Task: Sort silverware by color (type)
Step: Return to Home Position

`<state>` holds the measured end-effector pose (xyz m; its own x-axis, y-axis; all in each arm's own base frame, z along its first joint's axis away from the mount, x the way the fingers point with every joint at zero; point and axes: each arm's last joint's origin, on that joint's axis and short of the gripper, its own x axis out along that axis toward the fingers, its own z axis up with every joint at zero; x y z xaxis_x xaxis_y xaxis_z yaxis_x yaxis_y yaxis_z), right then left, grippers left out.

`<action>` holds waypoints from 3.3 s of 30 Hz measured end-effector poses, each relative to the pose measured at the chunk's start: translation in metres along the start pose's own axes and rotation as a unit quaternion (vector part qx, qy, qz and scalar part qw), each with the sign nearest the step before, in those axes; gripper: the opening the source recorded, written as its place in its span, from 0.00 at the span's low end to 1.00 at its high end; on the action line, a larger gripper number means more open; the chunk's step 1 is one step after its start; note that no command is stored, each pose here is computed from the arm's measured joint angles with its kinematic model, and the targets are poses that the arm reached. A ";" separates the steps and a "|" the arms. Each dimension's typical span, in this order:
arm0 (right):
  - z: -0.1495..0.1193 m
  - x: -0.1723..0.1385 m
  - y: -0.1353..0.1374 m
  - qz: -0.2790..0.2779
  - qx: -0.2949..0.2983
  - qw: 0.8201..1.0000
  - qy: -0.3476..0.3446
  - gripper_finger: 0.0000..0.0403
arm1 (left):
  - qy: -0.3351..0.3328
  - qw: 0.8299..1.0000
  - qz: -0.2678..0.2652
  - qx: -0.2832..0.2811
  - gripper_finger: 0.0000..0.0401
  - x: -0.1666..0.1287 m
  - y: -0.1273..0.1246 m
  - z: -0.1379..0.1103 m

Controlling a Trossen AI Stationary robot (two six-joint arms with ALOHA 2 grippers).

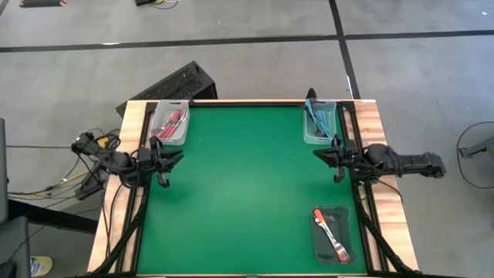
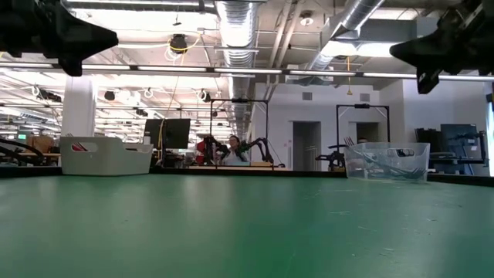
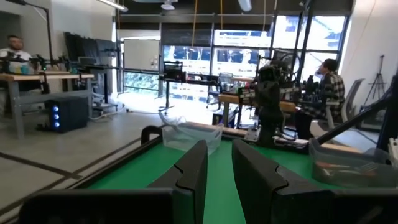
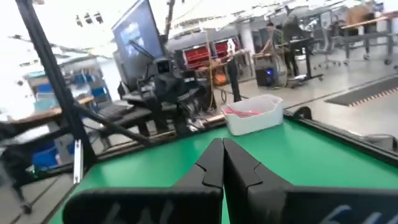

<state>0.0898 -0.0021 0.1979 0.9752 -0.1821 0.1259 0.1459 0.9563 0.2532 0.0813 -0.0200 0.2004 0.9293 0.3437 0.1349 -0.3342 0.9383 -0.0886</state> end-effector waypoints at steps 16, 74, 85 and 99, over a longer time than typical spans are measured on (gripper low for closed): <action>-0.004 0.000 0.000 0.018 0.013 1.000 0.022 0.04 | -0.003 0.999 -0.038 -0.021 0.16 0.001 -0.004 -0.017; -0.031 0.005 -0.005 0.009 0.019 0.998 0.056 0.11 | 0.066 0.998 -0.005 0.009 0.16 0.003 -0.006 -0.035; -0.031 0.005 -0.005 0.009 0.019 0.998 0.056 0.11 | 0.066 0.998 -0.005 0.009 0.16 0.003 -0.006 -0.035; -0.031 0.005 -0.005 0.009 0.019 0.998 0.056 0.11 | 0.066 0.998 -0.005 0.009 0.16 0.003 -0.006 -0.035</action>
<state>0.0987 -0.0009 0.1673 0.9904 -0.1367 0.0223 0.1246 0.9492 0.2888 0.0916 -0.0259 0.1673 0.9448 0.3277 0.0045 -0.3266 0.9426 -0.0692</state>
